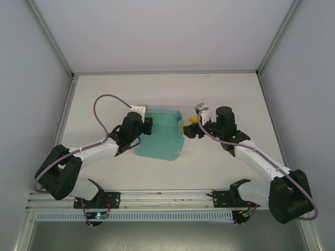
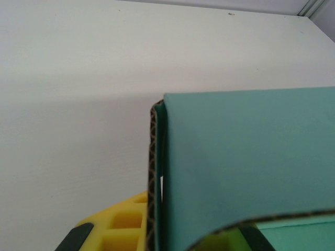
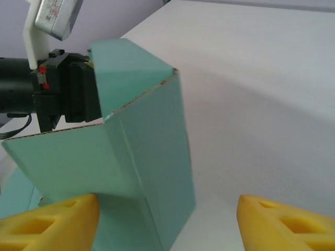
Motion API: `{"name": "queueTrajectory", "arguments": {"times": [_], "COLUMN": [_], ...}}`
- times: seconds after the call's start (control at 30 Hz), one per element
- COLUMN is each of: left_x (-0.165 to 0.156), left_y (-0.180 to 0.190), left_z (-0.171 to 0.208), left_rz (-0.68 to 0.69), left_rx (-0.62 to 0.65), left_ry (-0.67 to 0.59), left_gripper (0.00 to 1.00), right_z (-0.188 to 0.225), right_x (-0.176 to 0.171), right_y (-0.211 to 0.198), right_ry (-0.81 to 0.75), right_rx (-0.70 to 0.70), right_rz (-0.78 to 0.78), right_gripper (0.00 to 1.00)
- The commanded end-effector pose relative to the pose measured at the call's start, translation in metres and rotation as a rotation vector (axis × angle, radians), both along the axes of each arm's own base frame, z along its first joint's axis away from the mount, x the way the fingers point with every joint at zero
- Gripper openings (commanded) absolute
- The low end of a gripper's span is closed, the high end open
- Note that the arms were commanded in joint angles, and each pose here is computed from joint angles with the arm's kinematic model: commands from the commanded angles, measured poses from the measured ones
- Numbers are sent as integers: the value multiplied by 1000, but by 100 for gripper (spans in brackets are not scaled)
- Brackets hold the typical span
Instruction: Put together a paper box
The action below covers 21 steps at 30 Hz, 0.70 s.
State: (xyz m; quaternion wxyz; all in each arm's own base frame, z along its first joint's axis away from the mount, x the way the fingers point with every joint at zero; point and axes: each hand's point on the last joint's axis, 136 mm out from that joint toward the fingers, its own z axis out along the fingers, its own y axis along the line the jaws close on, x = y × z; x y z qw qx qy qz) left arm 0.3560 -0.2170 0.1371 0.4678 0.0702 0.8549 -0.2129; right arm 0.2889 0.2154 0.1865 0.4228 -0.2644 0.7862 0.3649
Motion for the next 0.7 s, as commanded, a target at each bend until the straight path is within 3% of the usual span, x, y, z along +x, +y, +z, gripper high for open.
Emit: {"name": "queueTrajectory", "arguments": {"times": [0.0,0.13,0.4,0.57,0.67], "left_x": [0,1,2,0,-1], "left_y": [-6,-4,5,1,-1], "left_z": [10,11,9,11,14], "left_rz": [-18,-9,39,12,6], "left_rx": [-6,-6,15,5,-5], "left_ry": [-27,-25,-16,-22,-23], "left_gripper": [0,0,0,0,0], "right_z": [18,12,4,-1,-2], "right_x": [8,16,19,37,49], "right_y": [17,31,44,31,24], "right_ry": [-81,-83,-91,-117,-135], "right_rx": [9,-30,-96,-192,-243], "right_rz": [47,37,-17,-172,-281], "right_gripper": [66,66,75,67,51]}}
